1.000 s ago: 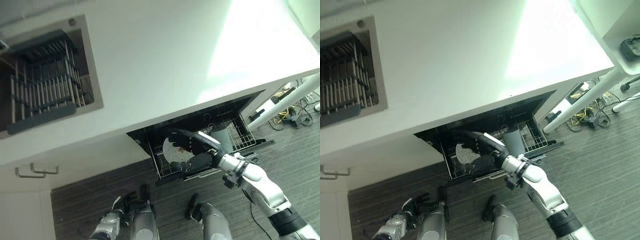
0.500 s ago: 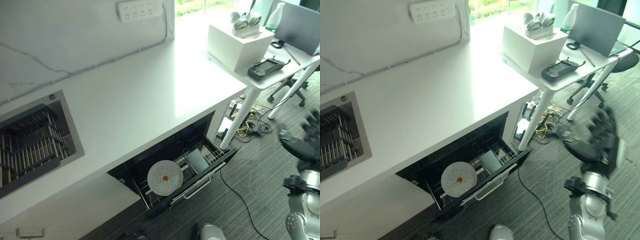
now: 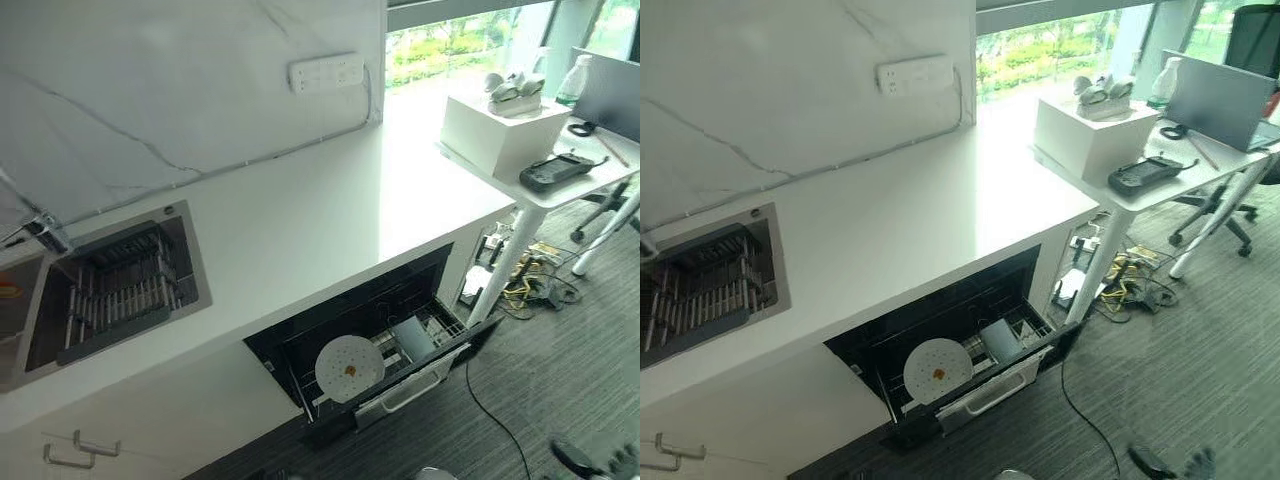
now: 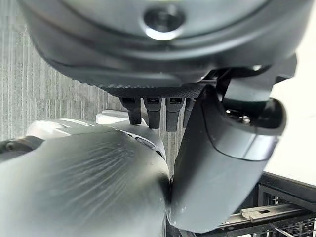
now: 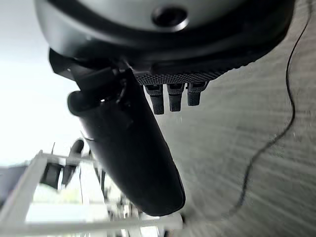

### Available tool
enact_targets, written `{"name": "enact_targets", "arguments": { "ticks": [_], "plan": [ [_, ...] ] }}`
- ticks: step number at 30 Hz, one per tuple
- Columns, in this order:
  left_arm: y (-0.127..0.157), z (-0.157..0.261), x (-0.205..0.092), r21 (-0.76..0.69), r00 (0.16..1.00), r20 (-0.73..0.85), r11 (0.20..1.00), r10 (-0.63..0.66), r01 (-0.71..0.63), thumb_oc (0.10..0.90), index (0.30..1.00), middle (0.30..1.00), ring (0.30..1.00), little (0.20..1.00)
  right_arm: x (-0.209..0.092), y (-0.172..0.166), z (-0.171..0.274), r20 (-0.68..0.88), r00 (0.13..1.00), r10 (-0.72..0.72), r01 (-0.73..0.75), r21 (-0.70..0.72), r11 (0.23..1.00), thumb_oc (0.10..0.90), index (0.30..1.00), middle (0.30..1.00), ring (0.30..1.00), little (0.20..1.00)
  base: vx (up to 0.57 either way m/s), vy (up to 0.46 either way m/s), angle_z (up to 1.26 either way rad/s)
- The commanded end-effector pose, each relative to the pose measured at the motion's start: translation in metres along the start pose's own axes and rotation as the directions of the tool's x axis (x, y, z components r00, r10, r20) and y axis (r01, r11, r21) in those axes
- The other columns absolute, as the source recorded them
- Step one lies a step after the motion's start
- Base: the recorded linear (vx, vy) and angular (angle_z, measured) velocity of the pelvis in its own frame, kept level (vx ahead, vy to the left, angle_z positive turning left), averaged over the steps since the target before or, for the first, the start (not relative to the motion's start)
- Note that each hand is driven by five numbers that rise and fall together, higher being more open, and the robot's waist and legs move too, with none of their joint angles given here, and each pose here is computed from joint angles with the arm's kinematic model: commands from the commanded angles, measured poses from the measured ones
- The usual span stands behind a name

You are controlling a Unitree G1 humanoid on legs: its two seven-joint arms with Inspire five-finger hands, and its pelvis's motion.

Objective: Place the dishes in the dishwasher.

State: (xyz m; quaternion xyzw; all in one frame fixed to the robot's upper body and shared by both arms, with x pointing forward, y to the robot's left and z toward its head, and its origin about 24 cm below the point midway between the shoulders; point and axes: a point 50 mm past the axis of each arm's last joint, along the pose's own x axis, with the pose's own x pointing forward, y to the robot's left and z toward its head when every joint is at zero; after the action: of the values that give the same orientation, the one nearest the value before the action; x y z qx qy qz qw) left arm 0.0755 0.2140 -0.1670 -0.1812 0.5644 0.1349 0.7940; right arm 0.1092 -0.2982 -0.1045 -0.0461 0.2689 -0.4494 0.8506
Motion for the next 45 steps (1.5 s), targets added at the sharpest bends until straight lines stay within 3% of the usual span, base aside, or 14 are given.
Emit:
{"name": "enact_targets", "arguments": {
  "ticks": [1,4,7,11,19,26,35,42,45],
  "plan": [
    [-0.009,-0.019,0.0,0.049,0.996,-0.068,0.997,-0.057,0.06,0.8,0.9,0.9,0.9,0.9,0.026,0.004,0.05,0.132,0.991,0.002,-0.019,0.125,0.992,0.8,0.9,0.9,0.9,0.9,0.03,0.141,0.27],
    [-0.02,-0.02,0.001,0.093,0.993,-0.066,0.99,-0.1,0.106,0.8,0.9,0.9,0.9,0.9,0.021,0.033,0.033,-0.039,0.992,0.124,-0.114,0.192,0.975,0.8,0.9,0.9,0.9,0.9,0.01,0.151,0.18],
    [-0.032,-0.023,0.002,0.138,0.988,-0.063,0.979,-0.144,0.151,0.8,0.9,0.9,0.9,0.9,0.009,0.069,0.035,-0.031,0.963,0.267,-0.263,0.102,0.959,0.8,0.9,0.9,0.9,0.9,0.02,0.161,0.26],
    [-0.044,-0.016,0.002,0.259,0.976,-0.013,0.942,-0.217,0.213,0.8,0.9,0.9,0.9,0.9,0.005,0.089,0.049,0.009,0.943,0.333,-0.333,0.065,0.941,0.8,0.9,0.9,0.9,0.9,-0.05,0.131,0.2],
    [-0.063,0.003,-0.002,0.425,0.946,0.068,0.867,-0.316,0.259,0.8,0.9,0.9,0.9,0.9,0.006,0.133,0.128,0.217,0.89,0.4,-0.436,0.153,0.887,0.8,0.9,0.9,0.9,0.9,-0.07,0.063,0.12],
    [-0.061,0.026,-0.005,0.569,0.931,0.133,0.796,-0.339,0.209,0.8,0.9,0.9,0.9,0.9,-0.018,0.171,0.209,0.447,0.788,0.423,-0.539,0.17,0.825,0.8,0.9,0.9,0.9,0.9,-0.03,0.032,0.17],
    [-0.061,0.054,-0.012,0.766,0.906,0.194,0.635,-0.375,0.099,0.8,0.9,0.9,0.9,0.9,-0.038,0.171,0.321,0.7,0.614,0.365,-0.602,0.116,0.79,0.8,0.9,0.9,0.9,0.9,0.02,-0.017,0.17],
    [-0.059,0.061,-0.018,0.837,0.885,0.131,0.527,-0.447,0.143,0.8,0.9,0.9,0.9,0.9,-0.052,0.156,0.381,0.814,0.503,0.291,-0.585,0.073,0.808,0.8,0.9,0.9,0.9,0.9,0.02,-0.004,0.13],
    [-0.055,0.055,-0.019,0.846,0.878,0.038,0.483,-0.477,0.226,0.8,0.9,0.9,0.9,0.9,-0.063,0.147,0.415,0.853,0.448,0.27,-0.594,0.058,0.802,0.8,0.9,0.9,0.9,0.9,-0.01,0.068,0.16]
  ]
}}
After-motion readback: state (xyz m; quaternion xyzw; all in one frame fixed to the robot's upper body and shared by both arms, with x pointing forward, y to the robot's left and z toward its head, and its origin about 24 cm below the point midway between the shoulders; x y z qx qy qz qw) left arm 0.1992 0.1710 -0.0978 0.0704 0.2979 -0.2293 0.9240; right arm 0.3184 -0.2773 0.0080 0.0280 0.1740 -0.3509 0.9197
